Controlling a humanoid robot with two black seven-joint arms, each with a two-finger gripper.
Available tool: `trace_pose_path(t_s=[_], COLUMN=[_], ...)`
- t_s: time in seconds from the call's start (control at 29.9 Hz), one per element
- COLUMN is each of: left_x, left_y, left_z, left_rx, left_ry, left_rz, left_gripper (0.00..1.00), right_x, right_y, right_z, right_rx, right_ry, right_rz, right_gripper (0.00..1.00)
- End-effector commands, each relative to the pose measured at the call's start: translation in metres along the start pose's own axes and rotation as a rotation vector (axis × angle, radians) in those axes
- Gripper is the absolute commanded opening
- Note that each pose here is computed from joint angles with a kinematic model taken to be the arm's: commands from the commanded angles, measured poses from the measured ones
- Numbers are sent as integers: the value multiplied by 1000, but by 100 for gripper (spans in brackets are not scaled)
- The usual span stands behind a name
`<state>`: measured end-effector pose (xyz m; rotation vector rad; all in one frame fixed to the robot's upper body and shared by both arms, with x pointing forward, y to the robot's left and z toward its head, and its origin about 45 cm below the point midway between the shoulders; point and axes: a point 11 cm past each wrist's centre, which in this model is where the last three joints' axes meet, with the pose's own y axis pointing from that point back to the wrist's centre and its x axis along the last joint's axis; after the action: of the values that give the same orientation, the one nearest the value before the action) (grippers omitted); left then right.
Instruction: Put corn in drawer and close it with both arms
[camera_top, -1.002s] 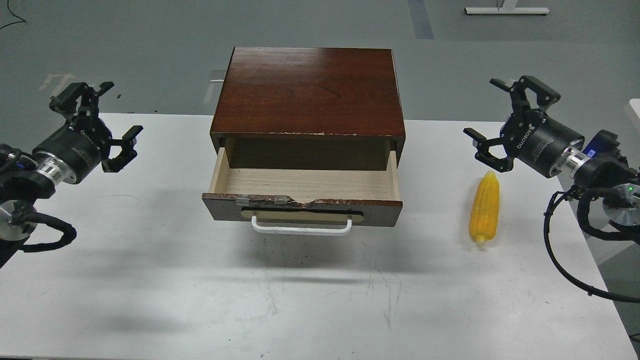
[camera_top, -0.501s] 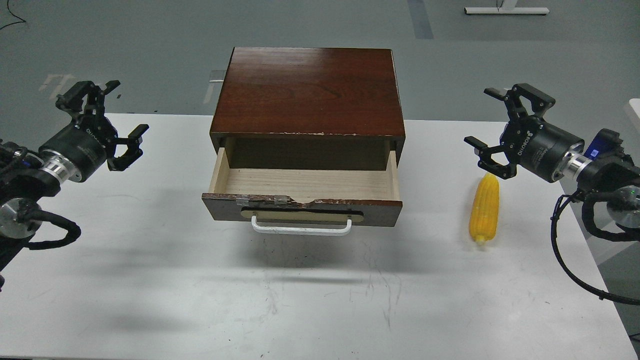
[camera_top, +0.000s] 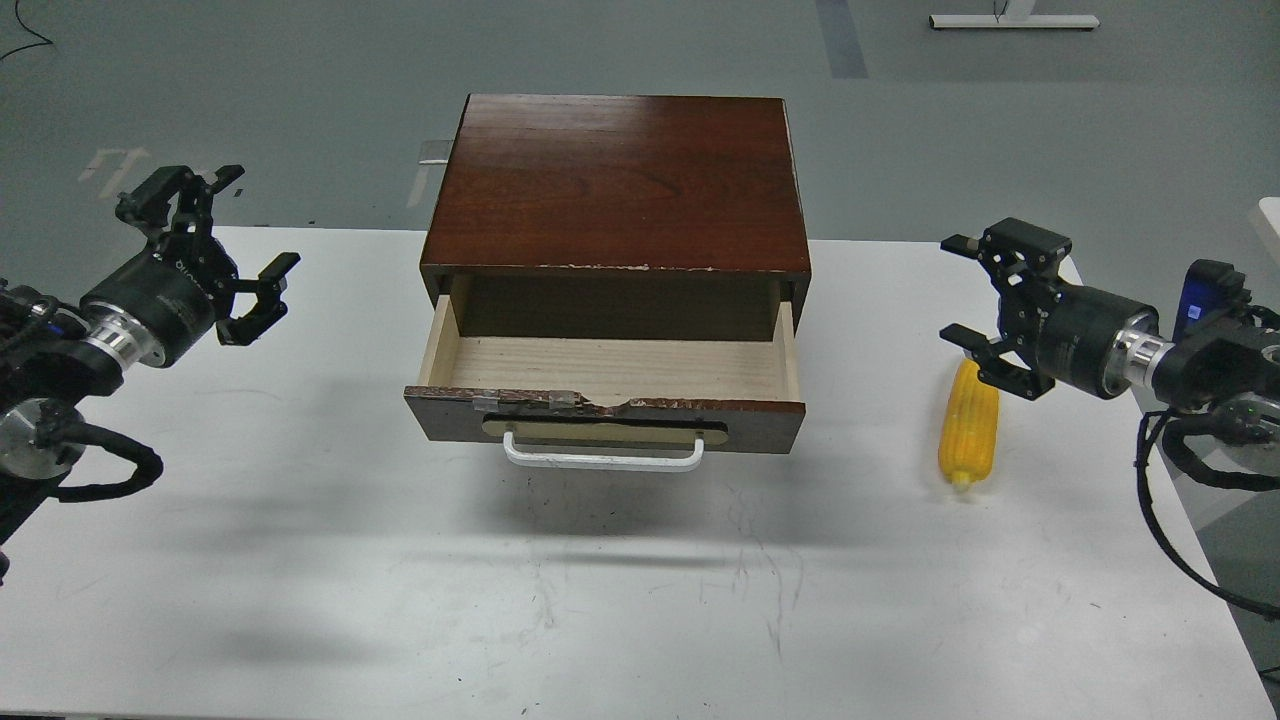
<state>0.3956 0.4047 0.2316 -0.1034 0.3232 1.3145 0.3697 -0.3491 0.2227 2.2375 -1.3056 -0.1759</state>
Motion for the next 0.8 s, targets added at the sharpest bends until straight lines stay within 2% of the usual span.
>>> trace_pose_path(t_s=[0.0,0.07,0.27,0.53,0.67,0.77], left_x=[1,0,-3,-2,2,2], left_y=[1,0,-3,-1,3,3], left_z=[-2,-4,-9,-12,-12,-13], left_rx=[5,5,7,6,10,11], left_ry=[-2,1,10,11,6,7], left_rz=[5,7,19,23,31,33], left_gripper=[98,98,98,98,98,98], right_x=[6,11,19,10,-11,-14], right_y=[19,26,33,34,4,-1], right_z=[21,28,37,70,79,81], right_rx=[-125,-153,-175,-252,-248,-265], right_ry=[337,438,785,829,804,773], right_rz=[112,119,150,93,53,57], right_gripper=[93,86,87,87,86,86])
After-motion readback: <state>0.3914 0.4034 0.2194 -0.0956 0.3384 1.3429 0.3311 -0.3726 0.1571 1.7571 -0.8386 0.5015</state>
